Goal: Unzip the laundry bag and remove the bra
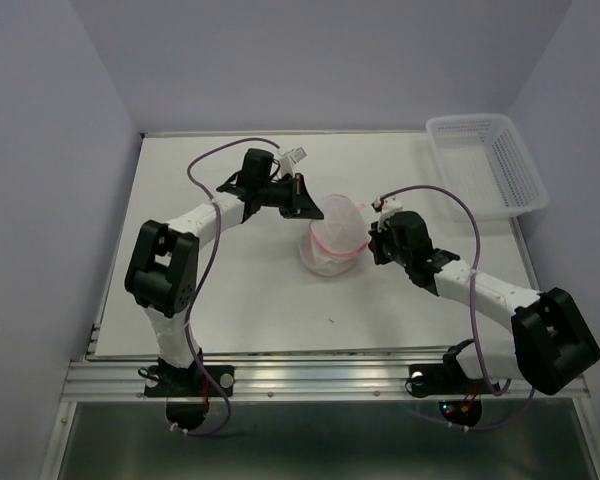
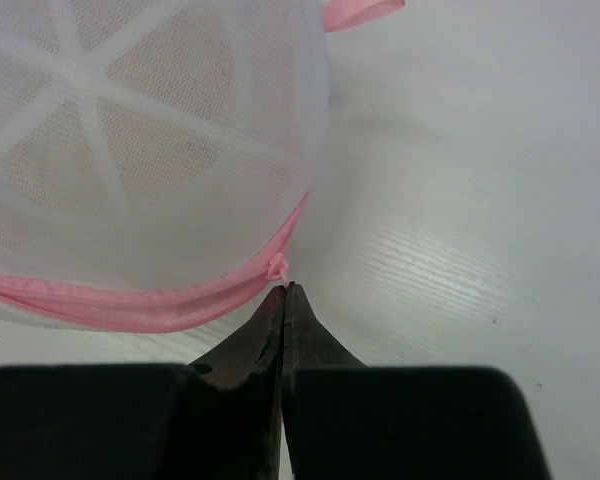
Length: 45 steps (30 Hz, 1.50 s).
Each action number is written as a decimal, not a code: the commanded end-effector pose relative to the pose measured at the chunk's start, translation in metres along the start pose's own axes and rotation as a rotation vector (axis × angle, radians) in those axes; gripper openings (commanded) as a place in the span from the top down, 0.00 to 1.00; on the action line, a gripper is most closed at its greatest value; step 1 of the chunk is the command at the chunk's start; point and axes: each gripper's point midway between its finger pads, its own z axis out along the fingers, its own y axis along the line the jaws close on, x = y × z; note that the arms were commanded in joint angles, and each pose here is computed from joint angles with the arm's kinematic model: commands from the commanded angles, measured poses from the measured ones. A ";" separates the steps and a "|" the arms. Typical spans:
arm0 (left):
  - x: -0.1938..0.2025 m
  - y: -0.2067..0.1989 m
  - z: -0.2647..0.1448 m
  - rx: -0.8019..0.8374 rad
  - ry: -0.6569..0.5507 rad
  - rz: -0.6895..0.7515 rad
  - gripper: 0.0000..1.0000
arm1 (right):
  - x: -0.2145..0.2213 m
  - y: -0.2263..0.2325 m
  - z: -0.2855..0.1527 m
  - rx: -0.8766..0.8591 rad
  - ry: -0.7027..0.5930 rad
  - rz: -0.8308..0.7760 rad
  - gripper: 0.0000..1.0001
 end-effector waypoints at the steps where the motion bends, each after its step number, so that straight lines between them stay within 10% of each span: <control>1: -0.025 0.001 -0.005 -0.062 -0.029 0.074 0.95 | -0.042 0.019 -0.004 -0.123 -0.118 -0.029 0.99; 10: -0.062 0.010 -0.003 -0.165 -0.094 0.022 0.02 | -0.040 0.052 -0.029 -0.255 -0.115 0.053 0.99; 24: -0.020 0.043 -0.074 -0.526 -0.237 -0.165 0.01 | -0.048 0.116 -0.038 -0.363 -0.114 0.076 0.99; 38: 0.036 -0.007 -0.035 -0.226 -0.190 -0.334 0.02 | -0.043 0.123 -0.034 -0.359 -0.110 0.051 0.99; 45: 0.043 -0.004 -0.016 -0.220 -0.163 -0.369 0.19 | -0.048 0.124 -0.036 -0.363 -0.123 0.058 0.99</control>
